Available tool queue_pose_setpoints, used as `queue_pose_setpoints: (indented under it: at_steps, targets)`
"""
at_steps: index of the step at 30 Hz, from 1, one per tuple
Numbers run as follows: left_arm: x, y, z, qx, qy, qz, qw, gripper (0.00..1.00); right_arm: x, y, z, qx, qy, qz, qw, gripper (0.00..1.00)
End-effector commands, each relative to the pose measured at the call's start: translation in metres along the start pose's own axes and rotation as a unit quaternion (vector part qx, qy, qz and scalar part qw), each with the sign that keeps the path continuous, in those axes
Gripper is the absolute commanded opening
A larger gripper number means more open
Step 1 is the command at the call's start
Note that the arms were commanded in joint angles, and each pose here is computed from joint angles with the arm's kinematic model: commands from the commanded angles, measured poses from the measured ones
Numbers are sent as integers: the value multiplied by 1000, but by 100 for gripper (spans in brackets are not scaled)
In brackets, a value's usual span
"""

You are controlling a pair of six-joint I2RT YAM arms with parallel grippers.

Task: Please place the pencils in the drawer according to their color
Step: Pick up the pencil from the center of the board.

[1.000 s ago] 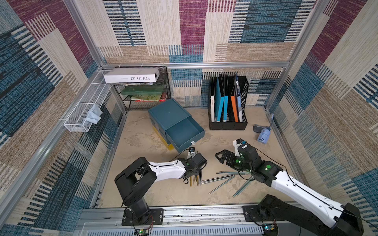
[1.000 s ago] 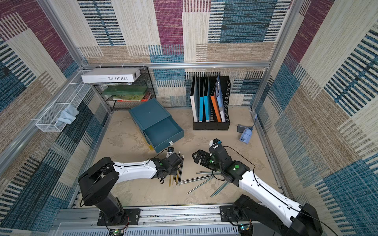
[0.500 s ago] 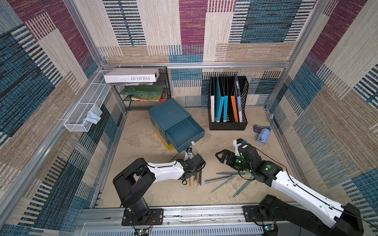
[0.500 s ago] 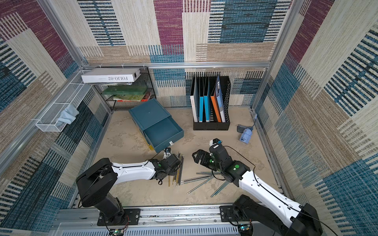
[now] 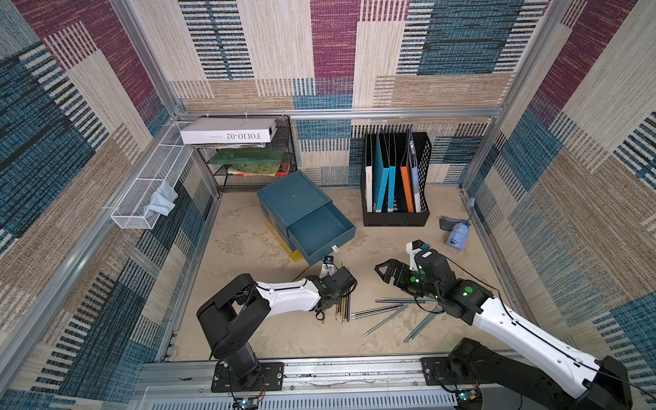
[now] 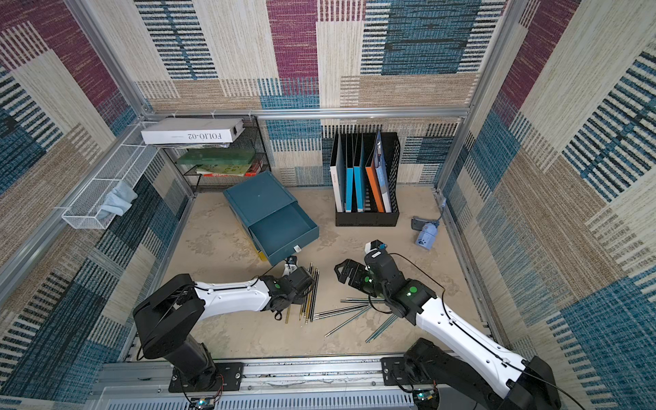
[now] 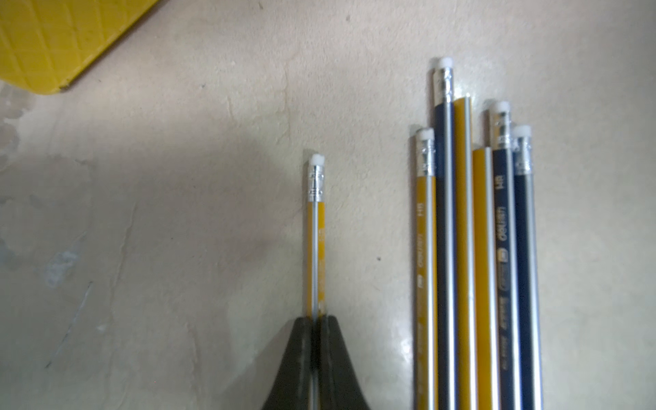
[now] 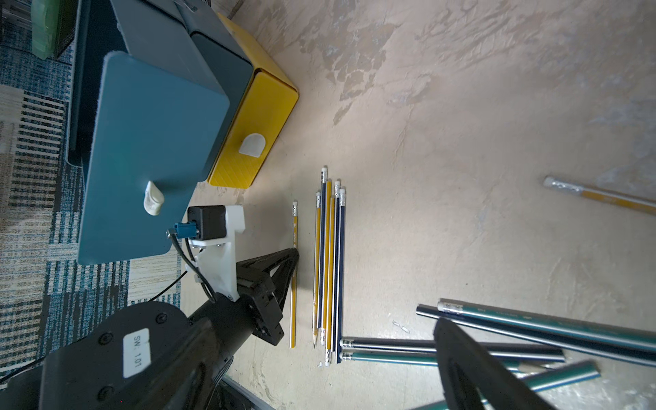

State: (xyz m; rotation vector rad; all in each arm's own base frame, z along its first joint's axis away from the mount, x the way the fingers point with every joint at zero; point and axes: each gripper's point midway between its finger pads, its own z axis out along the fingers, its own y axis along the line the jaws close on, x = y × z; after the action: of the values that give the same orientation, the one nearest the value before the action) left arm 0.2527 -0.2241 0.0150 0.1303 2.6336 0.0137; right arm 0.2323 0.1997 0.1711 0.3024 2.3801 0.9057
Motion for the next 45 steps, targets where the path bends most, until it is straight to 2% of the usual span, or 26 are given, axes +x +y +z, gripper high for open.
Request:
queue_pose_setpoints:
  at_steps: [1, 6, 11, 19, 26, 32, 36, 45]
  targets:
    - [51, 21, -20, -6, 121, 42, 992, 0, -3, 2, -1, 0, -5, -1, 1000, 99]
    - [40, 20, -52, 30, 111, 52, 992, 0, -4, 3, 0, -2, -7, 1, 1000, 99]
    - [48, 16, -76, 78, 127, 62, 987, 0, -6, 4, 1, -5, -9, 2, 1000, 99]
    - [66, -6, -111, 181, 163, 89, 966, 0, -9, 5, 1, -5, -14, 2, 1000, 99]
    - [55, -38, -154, 261, 148, 115, 947, 0, -13, 5, -1, -4, -20, 3, 1000, 99]
    - [15, -65, -200, 308, 89, 132, 938, 0, -16, 6, -2, -5, -23, 4, 1000, 99]
    - [-26, -73, -232, 317, 22, 130, 939, 0, -18, 7, -4, -6, -25, 4, 1000, 99]
    - [-129, -56, -281, 247, -140, 124, 951, 0, -22, 11, -5, -10, -29, 1, 1000, 99]
